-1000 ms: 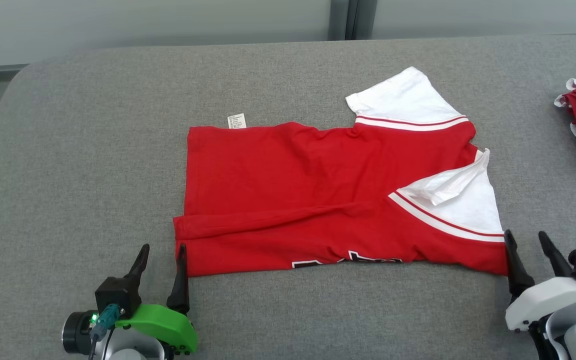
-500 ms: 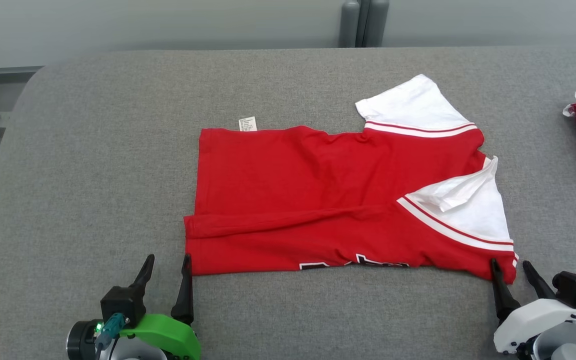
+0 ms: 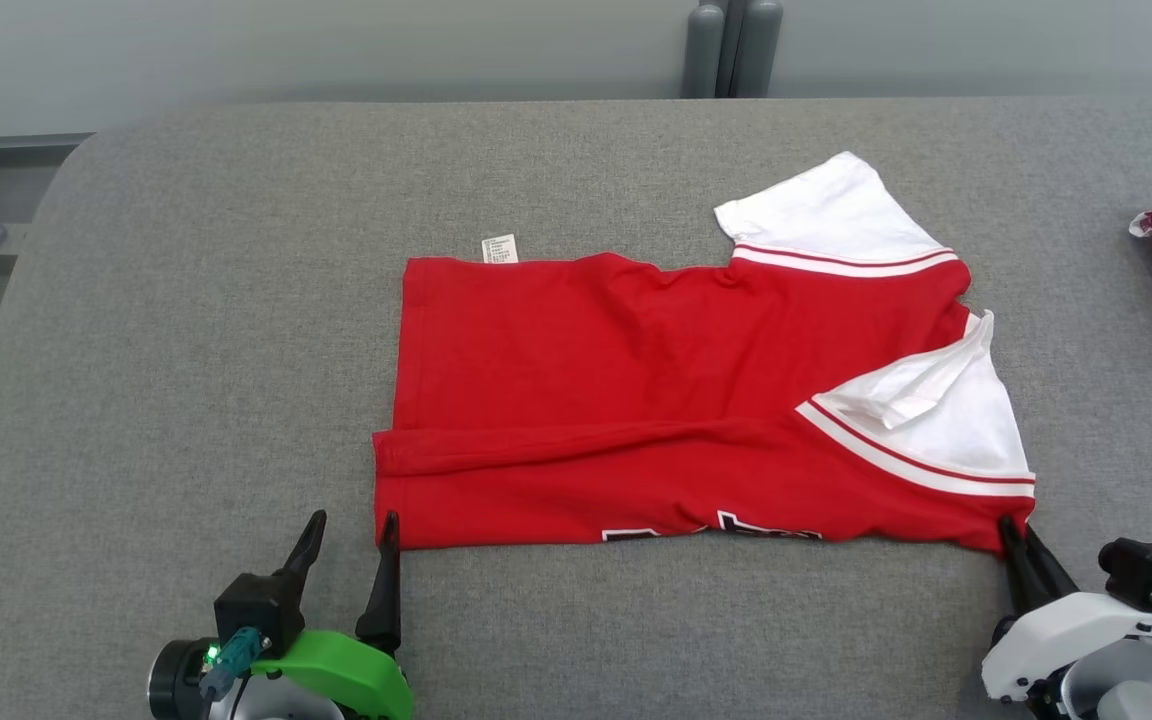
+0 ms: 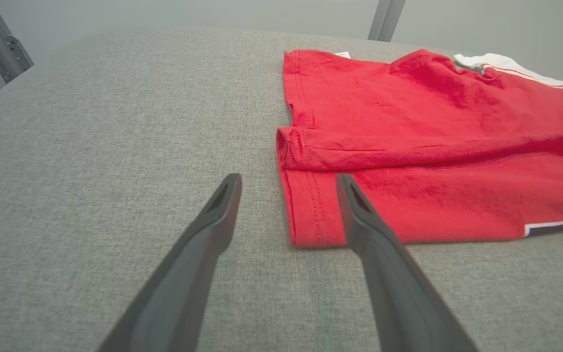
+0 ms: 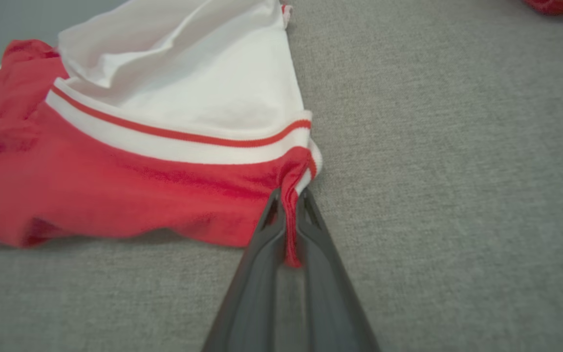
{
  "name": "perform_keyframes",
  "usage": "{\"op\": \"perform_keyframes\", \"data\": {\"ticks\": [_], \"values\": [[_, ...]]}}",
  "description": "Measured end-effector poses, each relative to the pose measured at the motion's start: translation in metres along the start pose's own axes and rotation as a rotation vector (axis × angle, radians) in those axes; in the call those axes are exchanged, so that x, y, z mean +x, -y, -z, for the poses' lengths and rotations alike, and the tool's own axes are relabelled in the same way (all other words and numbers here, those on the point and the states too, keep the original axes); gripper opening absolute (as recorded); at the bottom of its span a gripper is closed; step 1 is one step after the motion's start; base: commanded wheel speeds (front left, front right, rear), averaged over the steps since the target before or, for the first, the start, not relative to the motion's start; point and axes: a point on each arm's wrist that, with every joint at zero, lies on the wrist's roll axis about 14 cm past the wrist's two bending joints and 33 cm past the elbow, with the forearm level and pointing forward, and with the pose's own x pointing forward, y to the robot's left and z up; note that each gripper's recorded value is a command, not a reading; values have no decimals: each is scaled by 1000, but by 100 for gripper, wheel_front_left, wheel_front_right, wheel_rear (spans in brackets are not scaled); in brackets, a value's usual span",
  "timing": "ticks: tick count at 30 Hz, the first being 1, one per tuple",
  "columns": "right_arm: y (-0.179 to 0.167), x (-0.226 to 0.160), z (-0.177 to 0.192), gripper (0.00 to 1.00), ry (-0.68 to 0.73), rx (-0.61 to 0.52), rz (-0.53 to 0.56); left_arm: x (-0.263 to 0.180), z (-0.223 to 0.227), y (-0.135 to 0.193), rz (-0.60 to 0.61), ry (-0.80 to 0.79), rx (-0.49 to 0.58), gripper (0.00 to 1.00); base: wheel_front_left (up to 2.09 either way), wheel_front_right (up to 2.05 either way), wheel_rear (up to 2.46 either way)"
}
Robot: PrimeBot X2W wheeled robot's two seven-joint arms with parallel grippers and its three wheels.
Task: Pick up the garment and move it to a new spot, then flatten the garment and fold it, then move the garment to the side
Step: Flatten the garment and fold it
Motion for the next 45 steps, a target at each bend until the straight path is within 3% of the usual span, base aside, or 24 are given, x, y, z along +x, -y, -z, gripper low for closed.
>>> {"op": "perform_keyframes", "data": {"ticks": [7,26,27,28,30,31,39,45], "values": [[18,0,-22,0,60,-12,35,1,5,7,28,-15,-36,100,0,0,0],[14,4,-22,0,57,-39,11,20,25,18,50,-92,-148,99,0,0,0],[14,5,-24,0,61,-38,9,21,26,18,49,-95,-153,81,0,0,0],[14,6,-25,0,64,-38,8,21,28,18,50,-102,-160,46,0,0,0],[13,6,-24,0,63,-37,7,23,30,19,50,-110,-168,24,0,0,0],[13,6,-24,0,61,-36,7,24,32,20,54,-117,-168,2,0,0,0],[13,9,-26,0,66,-37,3,24,42,33,87,-157,-197,0,0,0,0],[10,7,-38,0,101,-21,4,24,21,40,109,-94,-217,0,0,0,0]]}}
